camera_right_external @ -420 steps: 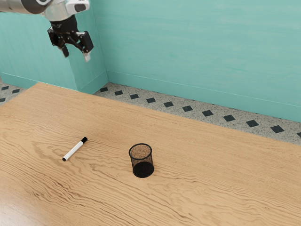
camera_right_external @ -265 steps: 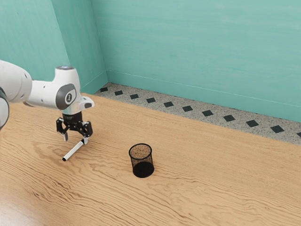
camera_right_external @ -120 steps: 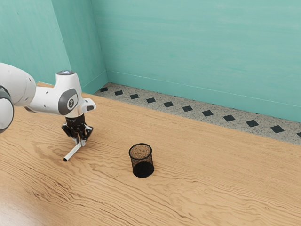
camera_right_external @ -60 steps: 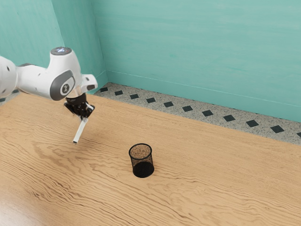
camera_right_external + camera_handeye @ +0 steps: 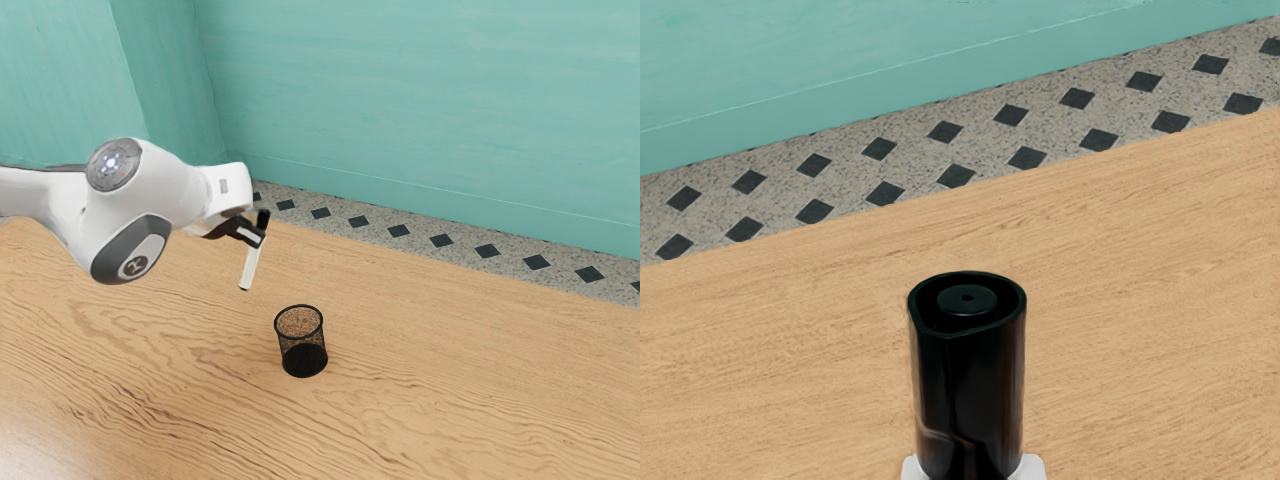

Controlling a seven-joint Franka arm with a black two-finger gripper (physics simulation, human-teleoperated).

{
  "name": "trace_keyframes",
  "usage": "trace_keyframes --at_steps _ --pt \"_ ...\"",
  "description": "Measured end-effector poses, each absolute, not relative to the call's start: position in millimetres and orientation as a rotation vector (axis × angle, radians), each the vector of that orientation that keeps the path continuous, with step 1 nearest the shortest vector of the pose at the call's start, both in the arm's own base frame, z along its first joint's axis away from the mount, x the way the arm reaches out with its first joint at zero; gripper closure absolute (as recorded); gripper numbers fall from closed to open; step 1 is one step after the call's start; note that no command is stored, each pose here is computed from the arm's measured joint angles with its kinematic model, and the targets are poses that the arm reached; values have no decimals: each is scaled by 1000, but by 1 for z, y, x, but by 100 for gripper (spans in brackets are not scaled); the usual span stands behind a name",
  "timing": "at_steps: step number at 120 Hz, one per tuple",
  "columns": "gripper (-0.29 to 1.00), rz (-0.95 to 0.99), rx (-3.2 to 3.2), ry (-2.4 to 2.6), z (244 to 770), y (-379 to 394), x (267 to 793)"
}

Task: Put the marker into the pen holder.

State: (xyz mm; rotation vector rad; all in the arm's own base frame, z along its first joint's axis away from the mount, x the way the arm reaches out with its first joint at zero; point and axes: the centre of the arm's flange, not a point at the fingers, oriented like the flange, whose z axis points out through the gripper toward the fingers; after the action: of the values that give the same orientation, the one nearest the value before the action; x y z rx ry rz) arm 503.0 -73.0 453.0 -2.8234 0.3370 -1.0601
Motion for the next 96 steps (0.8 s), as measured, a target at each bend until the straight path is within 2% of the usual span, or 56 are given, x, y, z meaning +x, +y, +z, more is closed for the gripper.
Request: trace_keyframes --at_steps 33,96 --pt "79 -1079 -2900 329 431 -118 498" --pt "79 -1063 -2989 215 410 -130 516"
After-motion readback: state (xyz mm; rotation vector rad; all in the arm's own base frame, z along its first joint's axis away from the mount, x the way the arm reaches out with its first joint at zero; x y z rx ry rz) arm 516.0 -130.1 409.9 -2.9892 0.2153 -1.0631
